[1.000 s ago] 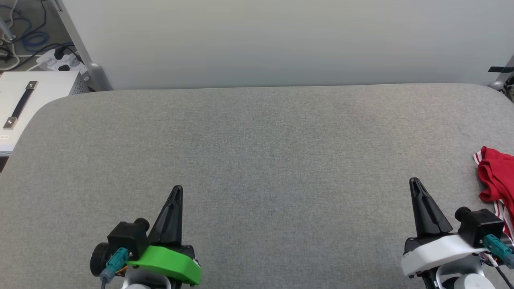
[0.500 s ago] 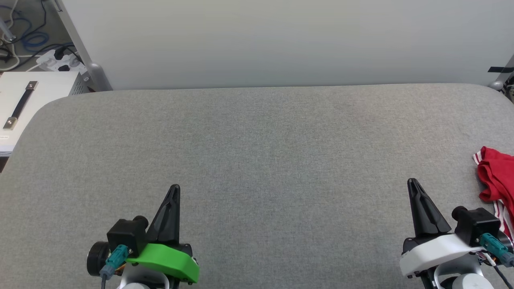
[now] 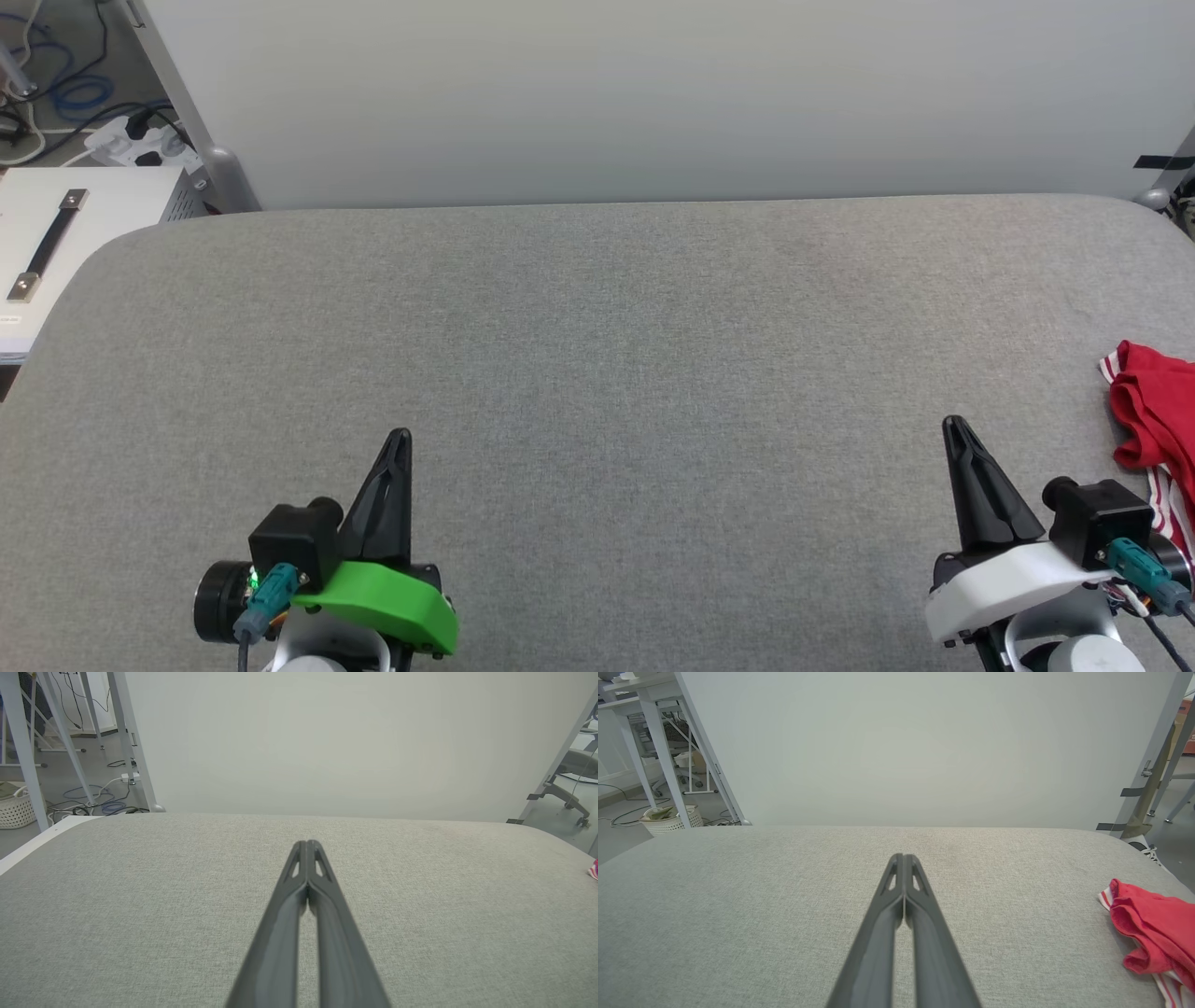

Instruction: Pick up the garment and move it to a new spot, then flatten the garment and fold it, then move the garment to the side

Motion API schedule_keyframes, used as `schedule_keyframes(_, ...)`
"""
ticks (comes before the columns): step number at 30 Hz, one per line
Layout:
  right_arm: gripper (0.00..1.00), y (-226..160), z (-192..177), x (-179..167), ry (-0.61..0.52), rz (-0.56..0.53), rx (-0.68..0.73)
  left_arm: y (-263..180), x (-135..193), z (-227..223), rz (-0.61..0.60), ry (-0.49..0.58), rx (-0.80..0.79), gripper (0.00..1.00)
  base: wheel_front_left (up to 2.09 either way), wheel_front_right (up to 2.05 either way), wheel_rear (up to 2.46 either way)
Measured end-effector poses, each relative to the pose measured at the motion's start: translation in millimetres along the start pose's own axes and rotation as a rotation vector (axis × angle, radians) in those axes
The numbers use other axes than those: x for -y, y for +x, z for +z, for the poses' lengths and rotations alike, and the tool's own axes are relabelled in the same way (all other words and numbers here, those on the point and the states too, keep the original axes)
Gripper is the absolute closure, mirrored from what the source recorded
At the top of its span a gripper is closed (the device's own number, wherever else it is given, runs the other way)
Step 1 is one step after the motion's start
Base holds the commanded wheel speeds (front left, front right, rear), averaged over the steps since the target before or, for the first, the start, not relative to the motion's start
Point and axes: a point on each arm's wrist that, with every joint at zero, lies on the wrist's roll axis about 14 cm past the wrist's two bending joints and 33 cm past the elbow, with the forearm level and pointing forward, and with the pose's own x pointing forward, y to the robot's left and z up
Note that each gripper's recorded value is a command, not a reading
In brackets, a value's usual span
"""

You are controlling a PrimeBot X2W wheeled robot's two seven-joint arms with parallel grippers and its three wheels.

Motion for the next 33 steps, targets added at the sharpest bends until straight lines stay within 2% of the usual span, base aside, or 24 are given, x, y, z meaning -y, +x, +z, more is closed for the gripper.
schedule_keyframes(33,1.00,0.7,-2.9,-1.7,-0.040,-0.004,-0.041,1.1,-8.8,1.5,0.039,0.067,-0.036,1.00,0.00,0.00,0.00)
